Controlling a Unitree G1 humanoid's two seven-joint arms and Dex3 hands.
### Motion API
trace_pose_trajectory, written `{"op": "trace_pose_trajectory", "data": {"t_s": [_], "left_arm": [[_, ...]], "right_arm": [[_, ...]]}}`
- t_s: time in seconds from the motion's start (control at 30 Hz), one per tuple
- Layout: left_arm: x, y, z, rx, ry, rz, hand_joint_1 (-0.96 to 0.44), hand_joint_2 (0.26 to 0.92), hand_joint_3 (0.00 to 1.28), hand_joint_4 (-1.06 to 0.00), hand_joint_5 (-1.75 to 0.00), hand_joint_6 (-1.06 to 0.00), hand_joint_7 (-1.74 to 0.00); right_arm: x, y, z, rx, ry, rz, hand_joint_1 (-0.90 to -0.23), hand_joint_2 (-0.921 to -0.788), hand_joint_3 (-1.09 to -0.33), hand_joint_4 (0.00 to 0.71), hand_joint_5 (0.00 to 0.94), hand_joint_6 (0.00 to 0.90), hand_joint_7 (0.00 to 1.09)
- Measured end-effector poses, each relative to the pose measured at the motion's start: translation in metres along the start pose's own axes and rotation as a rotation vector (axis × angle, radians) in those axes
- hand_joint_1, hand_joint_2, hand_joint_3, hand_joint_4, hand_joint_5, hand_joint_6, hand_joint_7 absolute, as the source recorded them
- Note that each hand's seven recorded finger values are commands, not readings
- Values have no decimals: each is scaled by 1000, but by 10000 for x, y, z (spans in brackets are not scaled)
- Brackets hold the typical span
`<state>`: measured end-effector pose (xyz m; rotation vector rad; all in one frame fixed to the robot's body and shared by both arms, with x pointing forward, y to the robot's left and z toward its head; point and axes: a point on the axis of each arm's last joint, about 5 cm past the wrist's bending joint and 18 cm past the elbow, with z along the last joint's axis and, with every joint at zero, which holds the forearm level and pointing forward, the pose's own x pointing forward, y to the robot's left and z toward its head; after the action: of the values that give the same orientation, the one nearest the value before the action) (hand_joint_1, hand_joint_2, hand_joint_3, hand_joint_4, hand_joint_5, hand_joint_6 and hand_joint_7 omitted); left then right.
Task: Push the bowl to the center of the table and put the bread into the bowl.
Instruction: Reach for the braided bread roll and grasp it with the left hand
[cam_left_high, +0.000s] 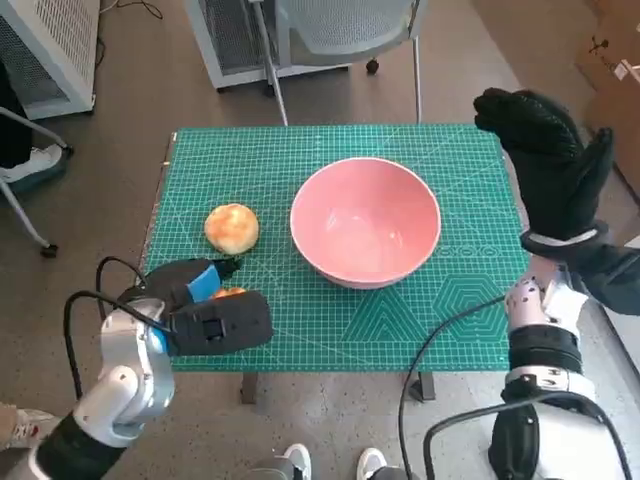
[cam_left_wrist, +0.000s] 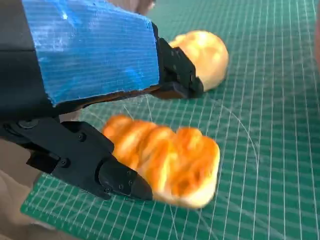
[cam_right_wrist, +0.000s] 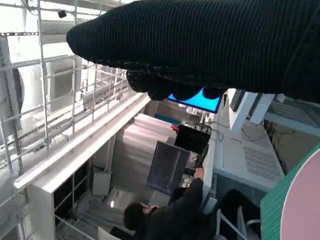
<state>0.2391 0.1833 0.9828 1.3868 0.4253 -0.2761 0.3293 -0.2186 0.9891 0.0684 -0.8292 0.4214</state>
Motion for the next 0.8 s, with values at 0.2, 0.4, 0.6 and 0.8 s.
{"op": "trace_pose_trajectory", "data": {"t_s": [0.2, 0.4, 0.6, 0.8], "left_arm": [[2, -19, -8, 33, 11, 15, 14, 535, 768, -651, -1454, -650, -1148], [-16, -22, -9, 48, -1, 22, 9, 719, 492, -620, -1462, -598, -1089], [-68, 11, -6, 47, -36, 42, 5, 803, 315, -635, -1410, -643, -1012], [-127, 79, -11, 38, -81, 79, 2, 803, 280, -665, -1367, -695, -963]], "right_arm": [[2, -3, 5, 3, -7, -2, -600, -921, -566, 293, 1, 395, 2], [4, -4, 3, 10, -4, 5, -600, -921, -561, 292, 0, 394, 1], [1, -7, 0, 20, -2, 7, -604, -921, -552, 292, 0, 394, 1], [1, -6, -2, 22, -2, 6, -605, -921, -550, 292, 0, 394, 1]]}}
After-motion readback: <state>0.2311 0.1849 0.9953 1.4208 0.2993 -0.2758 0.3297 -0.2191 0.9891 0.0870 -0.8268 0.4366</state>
